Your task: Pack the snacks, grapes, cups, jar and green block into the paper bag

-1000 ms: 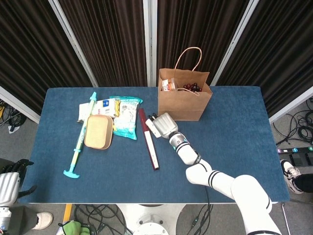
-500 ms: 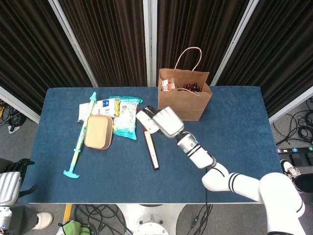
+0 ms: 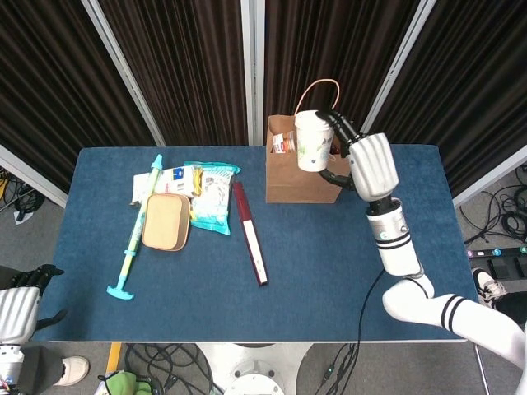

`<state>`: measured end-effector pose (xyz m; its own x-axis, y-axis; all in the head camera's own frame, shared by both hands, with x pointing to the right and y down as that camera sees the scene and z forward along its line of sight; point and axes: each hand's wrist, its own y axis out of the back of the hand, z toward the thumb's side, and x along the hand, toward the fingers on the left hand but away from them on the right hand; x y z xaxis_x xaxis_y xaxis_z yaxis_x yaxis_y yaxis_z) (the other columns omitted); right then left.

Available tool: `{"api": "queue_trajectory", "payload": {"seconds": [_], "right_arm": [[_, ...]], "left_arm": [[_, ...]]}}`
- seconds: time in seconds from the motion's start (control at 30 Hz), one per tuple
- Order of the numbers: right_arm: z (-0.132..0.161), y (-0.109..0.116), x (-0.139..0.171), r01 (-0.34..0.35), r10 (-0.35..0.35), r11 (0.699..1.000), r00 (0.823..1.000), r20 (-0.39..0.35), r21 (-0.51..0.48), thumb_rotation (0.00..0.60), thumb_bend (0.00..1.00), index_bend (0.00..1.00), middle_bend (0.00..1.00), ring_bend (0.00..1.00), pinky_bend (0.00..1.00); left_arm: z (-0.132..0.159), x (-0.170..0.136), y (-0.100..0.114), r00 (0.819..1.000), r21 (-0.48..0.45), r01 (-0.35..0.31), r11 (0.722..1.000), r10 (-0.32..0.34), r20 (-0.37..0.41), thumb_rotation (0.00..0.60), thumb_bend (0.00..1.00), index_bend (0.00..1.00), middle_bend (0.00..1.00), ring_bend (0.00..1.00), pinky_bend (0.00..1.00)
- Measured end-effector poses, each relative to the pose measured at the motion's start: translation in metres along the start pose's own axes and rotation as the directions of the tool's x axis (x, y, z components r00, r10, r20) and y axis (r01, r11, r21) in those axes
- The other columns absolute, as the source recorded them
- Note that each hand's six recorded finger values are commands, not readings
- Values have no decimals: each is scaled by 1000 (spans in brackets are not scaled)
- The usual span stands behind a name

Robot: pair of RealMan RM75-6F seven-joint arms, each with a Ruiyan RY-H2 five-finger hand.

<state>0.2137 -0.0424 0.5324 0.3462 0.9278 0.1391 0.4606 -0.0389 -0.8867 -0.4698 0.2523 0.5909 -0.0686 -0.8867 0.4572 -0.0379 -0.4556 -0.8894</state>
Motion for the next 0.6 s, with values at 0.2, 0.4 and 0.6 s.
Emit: {"api": "queue_trajectory", "payload": {"seconds": [0.2,0.4,0.6], "right_arm": [[-35,2,-11,-2,6,1000,985,170,-27,600,200,227,232,662,888],[-64,-17,-26,-65,70,997,949,306,-29,600,193,177,196,658,888],[-72,-48,-30,-177,177,984,912,371,-33,600,191,96,145,654,887]], "left_arm": [[-1,-1,0,1000,-1,3,1000,-3,-4,600,41,357,347,311,264],[-3,-4,-1,1000,-4,6,1000,-6,-17,600,41,357,347,311,264],[-4,-5,-1,1000,-6,4,1000,-5,-17,600,41,357,347,311,264]]}}
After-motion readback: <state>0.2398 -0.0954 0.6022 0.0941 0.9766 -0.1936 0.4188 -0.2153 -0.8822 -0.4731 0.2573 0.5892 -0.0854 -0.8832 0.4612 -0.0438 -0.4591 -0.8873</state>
